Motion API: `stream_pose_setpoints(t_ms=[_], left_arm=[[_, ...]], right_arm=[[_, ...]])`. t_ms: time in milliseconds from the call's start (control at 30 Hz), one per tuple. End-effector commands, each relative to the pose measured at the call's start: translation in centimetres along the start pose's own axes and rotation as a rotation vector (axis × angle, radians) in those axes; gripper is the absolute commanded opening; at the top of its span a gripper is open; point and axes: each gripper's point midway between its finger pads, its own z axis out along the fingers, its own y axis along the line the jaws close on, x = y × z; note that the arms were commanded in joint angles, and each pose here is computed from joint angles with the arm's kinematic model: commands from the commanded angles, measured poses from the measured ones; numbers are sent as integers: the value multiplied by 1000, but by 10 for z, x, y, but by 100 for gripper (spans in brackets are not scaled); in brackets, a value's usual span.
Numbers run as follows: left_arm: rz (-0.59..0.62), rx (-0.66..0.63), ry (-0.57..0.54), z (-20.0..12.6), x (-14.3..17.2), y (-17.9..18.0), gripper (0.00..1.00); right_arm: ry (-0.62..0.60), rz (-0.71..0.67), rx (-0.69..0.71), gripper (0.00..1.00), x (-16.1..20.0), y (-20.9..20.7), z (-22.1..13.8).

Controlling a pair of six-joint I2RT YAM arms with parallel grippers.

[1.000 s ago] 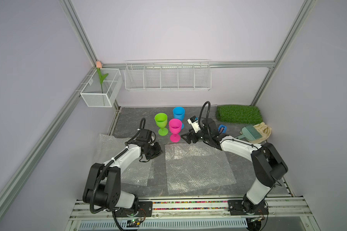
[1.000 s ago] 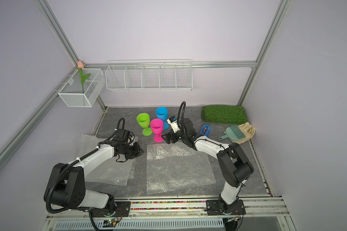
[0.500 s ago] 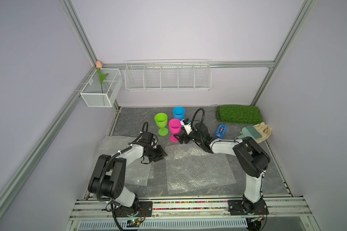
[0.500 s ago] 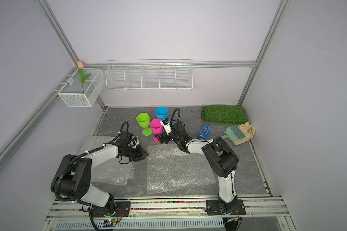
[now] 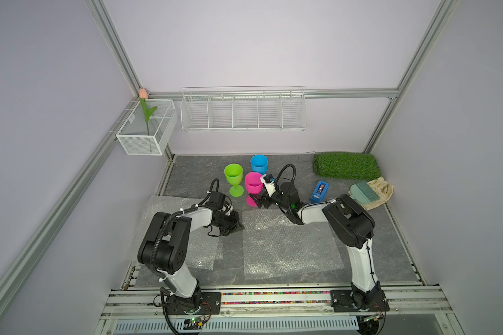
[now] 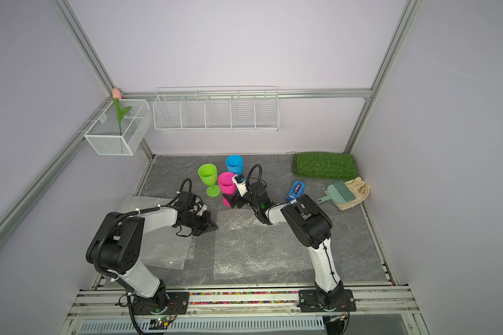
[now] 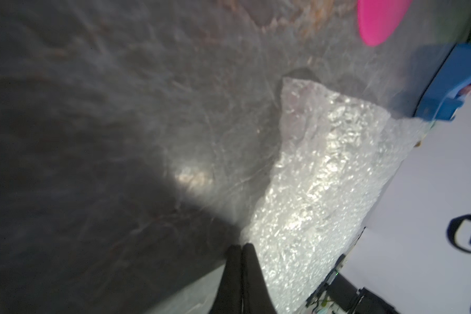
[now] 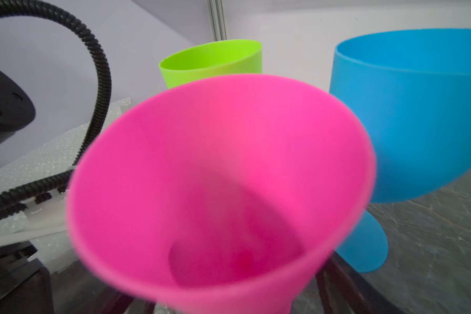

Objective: Wrap wine glasses in bubble wrap
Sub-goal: Place the bubble wrap at the center of the board, then pick up the wine glass at the center of the board.

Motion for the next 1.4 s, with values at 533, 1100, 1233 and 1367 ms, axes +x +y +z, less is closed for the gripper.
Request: stream_pose_setpoints(t_ms=[533,1100,1233,1367], left_arm=[[48,-188,-103,-29,-26,2,33],[51,-211,-134,-41,-24,4,35],[48,-211,-137,-43,-24,5,34],[52,-210,-140,-44,-24,4,31]], right_arm=[[-163,-18,-33,88,-25,1,27],[-190,-1,-33,96,-30,-2,31],[-204,-3,-27,88,-35,-2,25],[-220,-9,-22,81,-45,-1,20]])
